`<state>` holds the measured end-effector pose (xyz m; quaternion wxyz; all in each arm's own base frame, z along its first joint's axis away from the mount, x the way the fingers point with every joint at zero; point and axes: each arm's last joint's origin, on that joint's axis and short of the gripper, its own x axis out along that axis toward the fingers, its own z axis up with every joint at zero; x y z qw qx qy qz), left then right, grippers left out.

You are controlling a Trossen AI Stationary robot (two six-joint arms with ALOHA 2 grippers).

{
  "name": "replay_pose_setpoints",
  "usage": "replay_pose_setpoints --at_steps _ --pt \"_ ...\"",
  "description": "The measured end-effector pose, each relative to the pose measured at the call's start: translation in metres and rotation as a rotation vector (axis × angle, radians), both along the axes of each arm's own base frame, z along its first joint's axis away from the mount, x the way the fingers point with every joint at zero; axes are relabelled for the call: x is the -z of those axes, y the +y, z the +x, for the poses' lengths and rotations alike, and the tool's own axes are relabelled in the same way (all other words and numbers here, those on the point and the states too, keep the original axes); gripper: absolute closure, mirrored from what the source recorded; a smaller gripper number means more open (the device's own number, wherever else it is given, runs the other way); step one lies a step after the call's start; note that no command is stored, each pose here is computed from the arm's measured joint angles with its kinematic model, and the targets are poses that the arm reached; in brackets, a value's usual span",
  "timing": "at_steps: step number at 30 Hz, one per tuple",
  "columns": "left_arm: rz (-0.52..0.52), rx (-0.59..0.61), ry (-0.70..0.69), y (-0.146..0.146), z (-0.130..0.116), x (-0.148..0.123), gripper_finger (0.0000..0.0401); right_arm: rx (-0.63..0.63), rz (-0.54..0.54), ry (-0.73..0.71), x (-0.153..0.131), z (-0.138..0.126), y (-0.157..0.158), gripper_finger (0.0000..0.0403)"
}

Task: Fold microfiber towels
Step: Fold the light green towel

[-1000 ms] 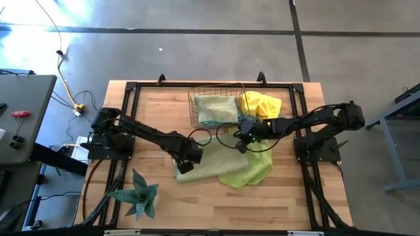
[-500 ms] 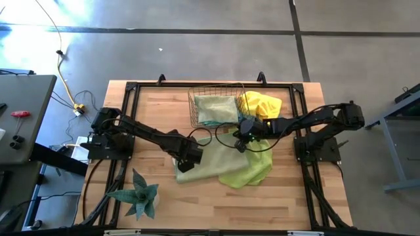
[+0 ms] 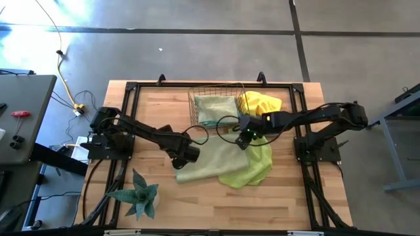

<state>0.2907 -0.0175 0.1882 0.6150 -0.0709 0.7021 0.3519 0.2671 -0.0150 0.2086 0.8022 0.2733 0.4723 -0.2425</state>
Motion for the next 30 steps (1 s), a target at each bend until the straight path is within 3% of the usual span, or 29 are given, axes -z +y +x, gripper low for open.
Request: replay_pose_setpoints --at_steps 4,8,11,15,18,22,30 --pt "0.083 -0.030 0.065 0.003 -0.012 -0.011 0.0262 0.024 0.109 0.059 -0.003 -0.004 0.020 0.0237" --pt "0.042 -0.055 0.012 0.002 -0.015 -0.020 0.0265 0.064 0.158 0.109 0.004 -0.012 0.045 0.0237" --pt "-0.047 -0.014 -0.158 -0.008 -0.002 -0.020 0.0265 0.066 0.173 0.153 0.015 -0.022 0.061 0.0237" --pt "-0.132 0.176 -0.425 -0.029 0.026 -0.020 0.0265 0.002 0.169 0.160 0.028 -0.031 0.078 0.0237" --pt "-0.148 0.285 -0.598 -0.042 0.042 -0.019 0.0265 -0.085 0.140 0.122 0.041 -0.036 0.088 0.0237" --pt "-0.093 0.346 -0.728 -0.049 0.050 -0.015 0.0265 -0.155 0.101 0.060 0.064 -0.046 0.094 0.0237" --pt "-0.070 0.304 -0.678 -0.046 0.042 0.017 0.0265 -0.197 0.056 -0.031 0.088 -0.059 0.091 0.0238"
